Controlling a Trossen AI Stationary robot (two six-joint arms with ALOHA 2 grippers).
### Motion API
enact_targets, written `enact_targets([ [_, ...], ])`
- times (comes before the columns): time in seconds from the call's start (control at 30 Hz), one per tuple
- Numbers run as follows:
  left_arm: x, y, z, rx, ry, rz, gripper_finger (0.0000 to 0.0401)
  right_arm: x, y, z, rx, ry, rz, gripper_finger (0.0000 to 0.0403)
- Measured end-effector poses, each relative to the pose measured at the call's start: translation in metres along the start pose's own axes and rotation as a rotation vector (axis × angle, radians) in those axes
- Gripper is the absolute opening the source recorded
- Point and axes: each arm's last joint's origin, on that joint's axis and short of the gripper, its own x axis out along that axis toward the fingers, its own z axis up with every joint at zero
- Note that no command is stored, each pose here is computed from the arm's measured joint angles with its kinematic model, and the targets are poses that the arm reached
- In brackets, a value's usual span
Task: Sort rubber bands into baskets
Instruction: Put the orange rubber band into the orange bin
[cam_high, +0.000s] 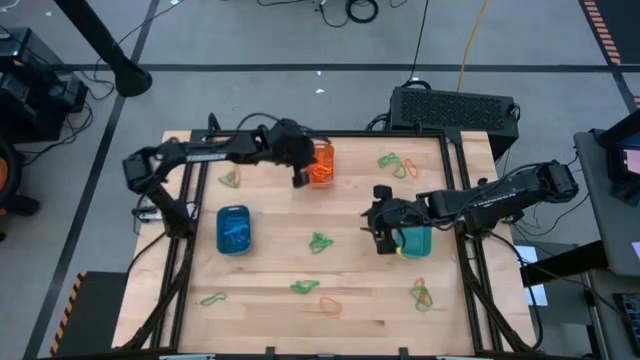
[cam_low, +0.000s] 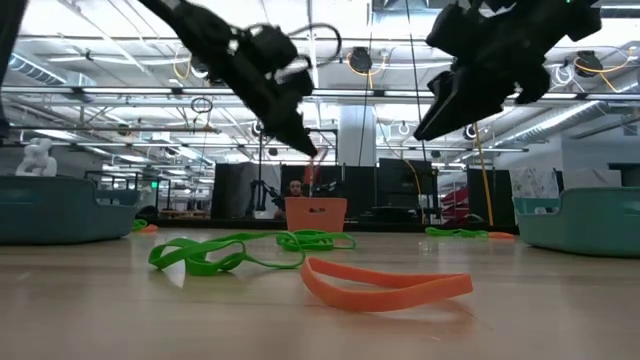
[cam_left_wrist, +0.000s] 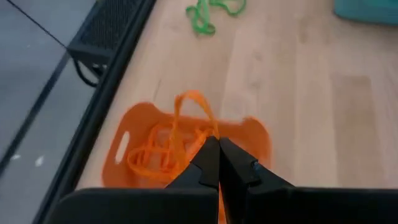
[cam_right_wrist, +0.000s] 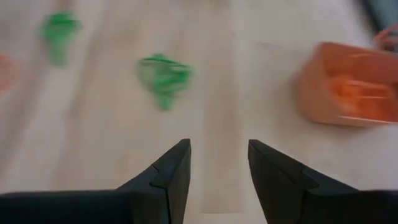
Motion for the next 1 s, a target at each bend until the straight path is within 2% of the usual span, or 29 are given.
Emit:
enact_targets([
  [0.17, 0.034, 0.020, -0.020, -0.071, 0.026, -0.022, 0.0000, 0.001, -0.012, -0.001, 0.000, 0.014, -0.170, 0.0153],
  [0.6, 0.057, 0.026, -0.036, -0.095, 0.078, -0.024, 0.0003, 0.004, -0.036, -0.003, 0.047, 0.032, -0.237, 0.0153],
  [0.73, 0.057, 0.025, -0.035, -0.090, 0.071, -0.021, 0.0028, 0.004, -0.036, -0.003, 0.054, 0.031, -0.237, 0.0153],
  [0.9, 0.058, 0.021, -0.034, -0.083, 0.073, -0.023, 0.0080, 0.004, -0.036, -0.003, 0.056, 0.030, -0.237, 0.0153],
  [1.0, 0.058, 0.020, -0.032, -0.076, 0.083, 0.012, 0.0107, 0.004, -0.036, -0.003, 0.057, 0.030, -0.237, 0.0153],
])
